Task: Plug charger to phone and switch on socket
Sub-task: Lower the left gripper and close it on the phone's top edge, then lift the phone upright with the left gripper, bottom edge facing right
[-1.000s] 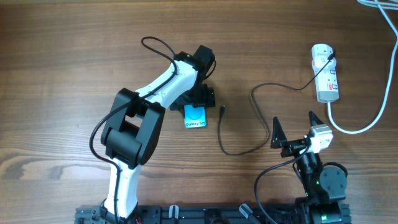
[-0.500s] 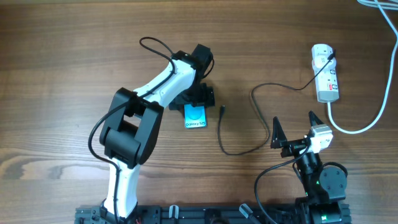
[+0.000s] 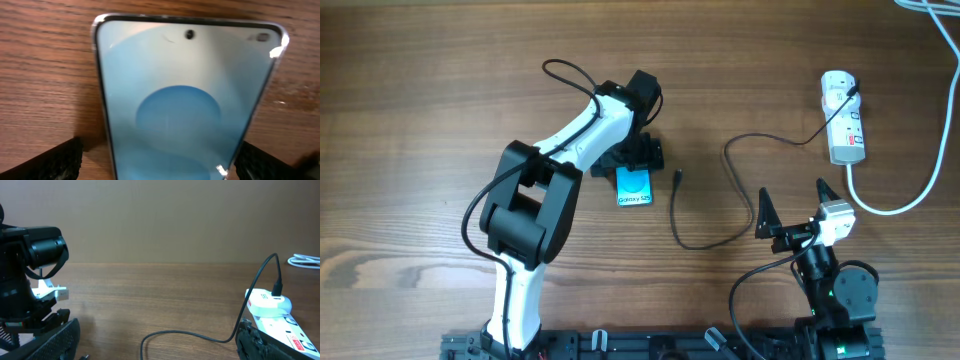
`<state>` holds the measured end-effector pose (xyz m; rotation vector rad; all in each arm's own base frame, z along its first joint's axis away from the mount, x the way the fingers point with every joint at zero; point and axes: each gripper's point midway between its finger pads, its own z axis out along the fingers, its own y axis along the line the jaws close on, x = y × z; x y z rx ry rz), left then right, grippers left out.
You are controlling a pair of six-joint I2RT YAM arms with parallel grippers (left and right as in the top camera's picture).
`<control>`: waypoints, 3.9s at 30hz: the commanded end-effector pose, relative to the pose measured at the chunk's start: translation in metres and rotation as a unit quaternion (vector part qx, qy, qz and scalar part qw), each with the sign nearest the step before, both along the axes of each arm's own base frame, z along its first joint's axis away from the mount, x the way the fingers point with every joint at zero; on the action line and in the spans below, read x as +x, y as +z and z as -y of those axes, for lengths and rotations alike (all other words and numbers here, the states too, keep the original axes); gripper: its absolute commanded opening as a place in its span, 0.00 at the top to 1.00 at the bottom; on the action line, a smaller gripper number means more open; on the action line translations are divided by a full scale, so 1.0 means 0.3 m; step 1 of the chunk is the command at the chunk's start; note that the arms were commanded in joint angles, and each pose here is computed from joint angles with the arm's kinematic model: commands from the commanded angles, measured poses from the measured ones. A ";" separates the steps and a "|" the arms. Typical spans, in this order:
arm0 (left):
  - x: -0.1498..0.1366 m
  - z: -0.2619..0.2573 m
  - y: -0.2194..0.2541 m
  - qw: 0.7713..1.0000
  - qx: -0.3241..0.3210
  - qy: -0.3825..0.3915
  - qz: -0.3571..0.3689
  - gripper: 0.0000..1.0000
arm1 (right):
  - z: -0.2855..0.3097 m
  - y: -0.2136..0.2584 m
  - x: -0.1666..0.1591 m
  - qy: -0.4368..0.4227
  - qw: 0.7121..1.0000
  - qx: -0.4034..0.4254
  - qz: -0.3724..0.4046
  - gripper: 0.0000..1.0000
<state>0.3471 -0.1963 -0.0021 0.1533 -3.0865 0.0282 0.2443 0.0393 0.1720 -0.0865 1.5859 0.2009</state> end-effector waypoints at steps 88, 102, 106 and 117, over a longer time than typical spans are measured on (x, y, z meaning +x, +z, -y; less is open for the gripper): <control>-0.182 0.295 0.767 0.876 -0.461 -0.011 -0.141 0.35 | 0.012 0.008 0.000 -0.009 1.000 -0.006 0.007 0.00; -0.099 0.194 1.080 0.723 -0.669 0.038 -0.171 0.39 | 0.012 0.008 0.000 -0.009 1.000 -0.007 0.007 0.00; -0.079 0.167 1.084 0.718 -0.663 0.081 -0.196 0.39 | 0.012 0.008 0.000 -0.009 1.000 -0.006 0.007 0.00; -0.036 0.099 1.091 0.707 -0.662 0.133 -0.208 0.43 | 0.012 0.008 0.000 -0.009 1.000 -0.006 0.007 0.00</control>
